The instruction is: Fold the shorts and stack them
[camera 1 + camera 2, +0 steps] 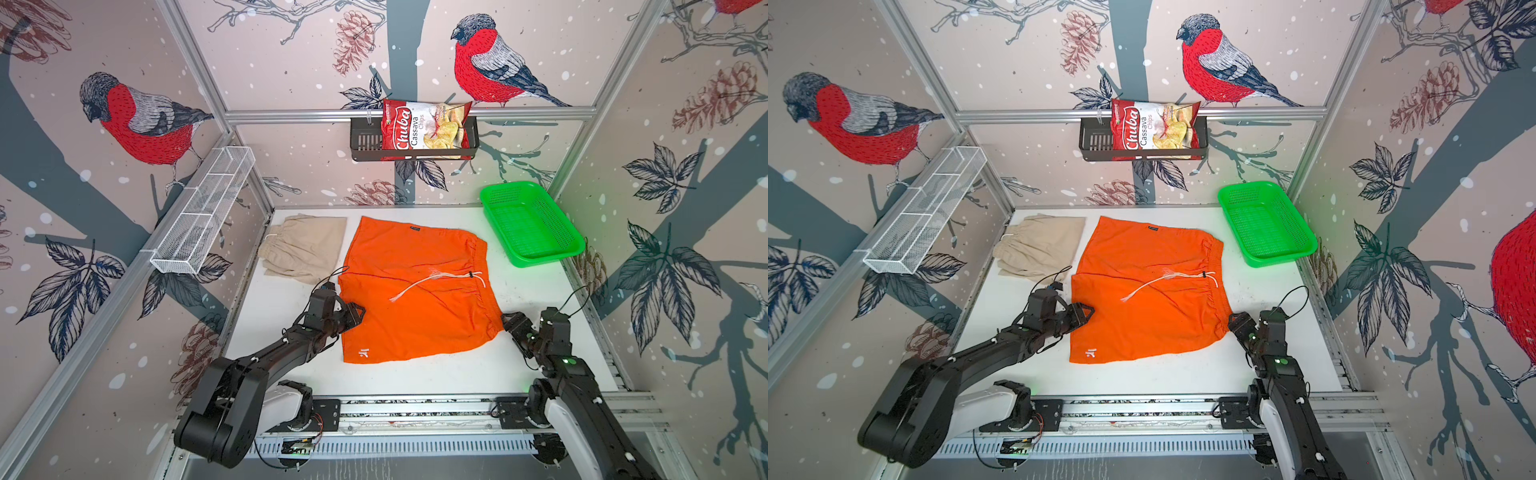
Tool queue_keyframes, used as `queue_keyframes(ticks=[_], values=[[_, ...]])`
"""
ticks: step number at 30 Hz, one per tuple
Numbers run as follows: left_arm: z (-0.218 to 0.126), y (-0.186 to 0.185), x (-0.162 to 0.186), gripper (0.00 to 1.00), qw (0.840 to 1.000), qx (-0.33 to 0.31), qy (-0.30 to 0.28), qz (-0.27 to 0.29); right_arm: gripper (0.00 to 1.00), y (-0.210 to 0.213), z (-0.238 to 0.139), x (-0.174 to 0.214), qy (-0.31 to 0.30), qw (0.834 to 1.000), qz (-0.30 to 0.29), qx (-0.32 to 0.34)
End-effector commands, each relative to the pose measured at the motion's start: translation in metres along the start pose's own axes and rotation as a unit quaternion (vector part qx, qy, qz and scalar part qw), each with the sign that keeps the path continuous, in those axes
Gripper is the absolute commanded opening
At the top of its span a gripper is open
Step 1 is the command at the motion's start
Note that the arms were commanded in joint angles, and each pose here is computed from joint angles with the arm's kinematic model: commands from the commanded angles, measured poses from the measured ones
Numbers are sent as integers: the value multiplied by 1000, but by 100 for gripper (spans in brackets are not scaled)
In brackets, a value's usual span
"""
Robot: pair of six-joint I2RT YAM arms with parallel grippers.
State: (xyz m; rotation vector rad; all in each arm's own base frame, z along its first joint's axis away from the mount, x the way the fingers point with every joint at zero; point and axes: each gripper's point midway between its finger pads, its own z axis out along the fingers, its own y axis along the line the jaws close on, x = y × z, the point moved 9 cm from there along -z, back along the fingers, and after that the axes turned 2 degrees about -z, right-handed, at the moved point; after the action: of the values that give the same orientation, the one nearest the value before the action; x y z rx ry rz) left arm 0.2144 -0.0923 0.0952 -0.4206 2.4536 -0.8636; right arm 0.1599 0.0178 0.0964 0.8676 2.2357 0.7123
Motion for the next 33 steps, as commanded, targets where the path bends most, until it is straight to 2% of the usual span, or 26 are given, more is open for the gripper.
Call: queue_keyframes(ticks=[1,15,26,29,33], values=[[3,-2,-1,52,1000,20,-6,2,74,8,4,2,20,997,32,-63],[7,3,2,52,1000,14,-2,0,73,5,16,0,23,990,63,-128],[10,7,4,51,1000,9,2,-4,69,3,29,0,56,990,43,-121],[11,8,4,52,1000,4,0,-4,60,4,34,0,83,989,24,-120],[14,11,4,51,1000,-7,-2,-9,36,2,40,5,117,986,24,-116]])
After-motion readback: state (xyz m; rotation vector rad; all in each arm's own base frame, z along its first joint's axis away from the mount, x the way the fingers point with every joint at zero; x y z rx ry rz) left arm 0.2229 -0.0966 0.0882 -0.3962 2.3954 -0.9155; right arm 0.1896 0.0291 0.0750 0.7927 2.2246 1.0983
